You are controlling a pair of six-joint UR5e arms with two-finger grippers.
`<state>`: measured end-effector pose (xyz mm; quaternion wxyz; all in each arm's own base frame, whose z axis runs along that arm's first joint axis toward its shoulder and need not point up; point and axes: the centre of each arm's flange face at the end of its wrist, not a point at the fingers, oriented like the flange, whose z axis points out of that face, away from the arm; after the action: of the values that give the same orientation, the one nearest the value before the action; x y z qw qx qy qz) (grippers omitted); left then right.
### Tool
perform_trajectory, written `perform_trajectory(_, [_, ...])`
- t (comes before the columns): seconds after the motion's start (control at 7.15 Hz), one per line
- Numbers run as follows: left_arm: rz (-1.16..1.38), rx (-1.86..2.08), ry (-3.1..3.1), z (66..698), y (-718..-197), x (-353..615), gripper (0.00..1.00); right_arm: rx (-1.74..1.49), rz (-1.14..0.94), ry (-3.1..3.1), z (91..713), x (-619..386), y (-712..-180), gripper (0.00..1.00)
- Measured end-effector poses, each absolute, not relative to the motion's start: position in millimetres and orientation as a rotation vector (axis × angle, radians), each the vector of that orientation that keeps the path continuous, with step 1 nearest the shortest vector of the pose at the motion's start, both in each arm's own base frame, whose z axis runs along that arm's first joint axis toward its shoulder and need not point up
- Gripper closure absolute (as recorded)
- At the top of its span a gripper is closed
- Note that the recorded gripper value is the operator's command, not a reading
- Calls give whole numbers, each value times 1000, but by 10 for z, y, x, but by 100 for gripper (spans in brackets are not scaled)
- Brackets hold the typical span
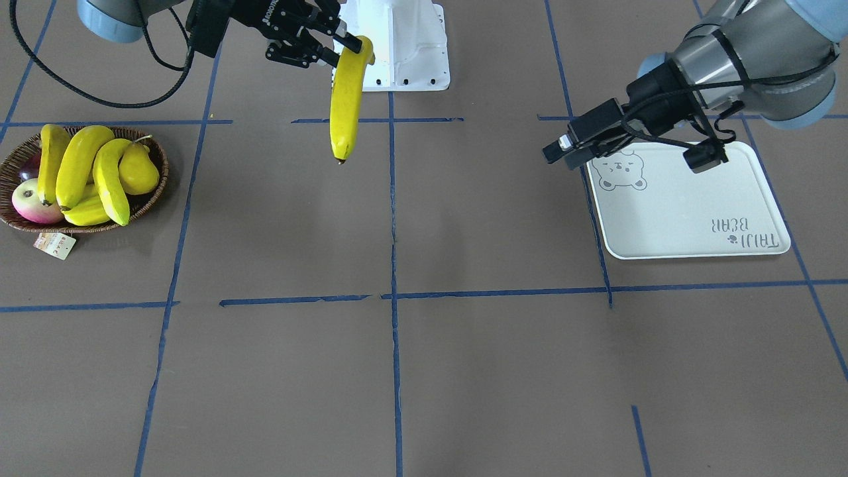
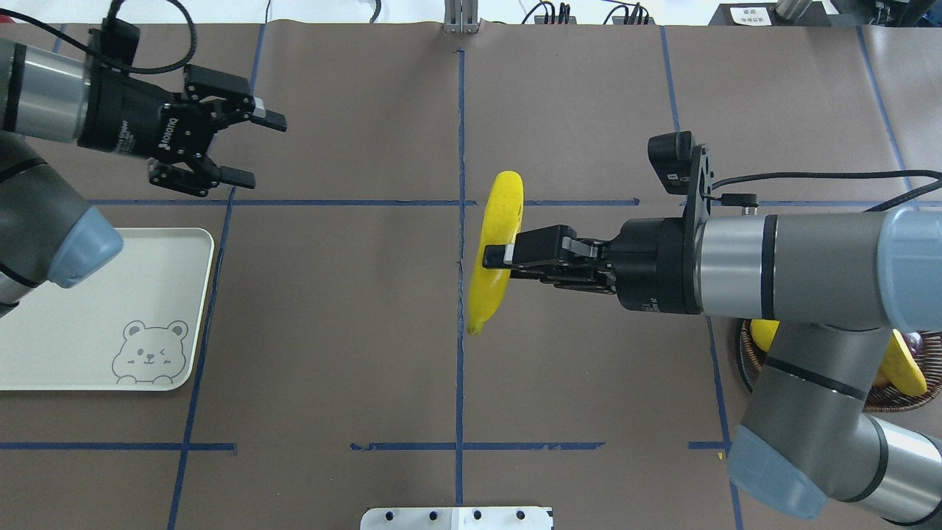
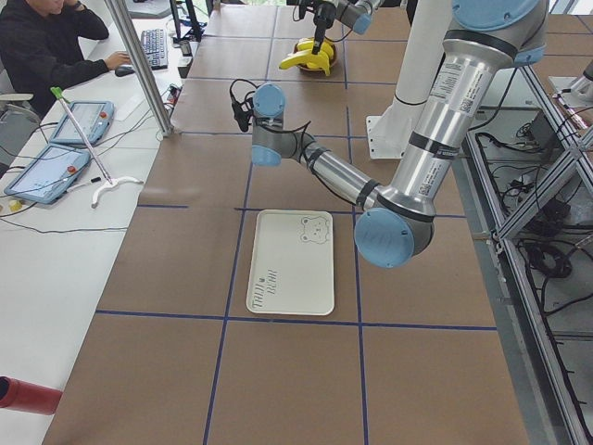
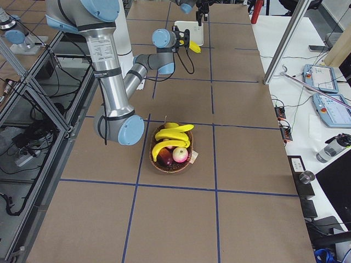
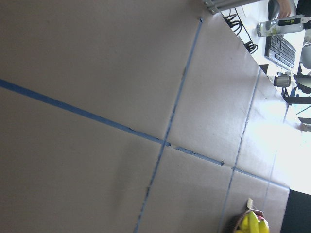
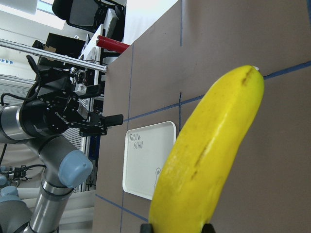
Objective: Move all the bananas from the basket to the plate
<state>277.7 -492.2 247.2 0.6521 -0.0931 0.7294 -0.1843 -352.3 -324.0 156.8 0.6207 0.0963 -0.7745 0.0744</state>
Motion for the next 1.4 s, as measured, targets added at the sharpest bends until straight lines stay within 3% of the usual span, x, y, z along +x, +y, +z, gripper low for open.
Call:
perform_trajectory(0.56, [-505,-375,1779,1686,-4504,3496,1,210,169,-1823,1391,-3687,-3073,100])
perform_trajectory(1.4, [-481,-460,1853,1279,-3886,4062,1,208,156,-1859,1361,-3681,-3012,100])
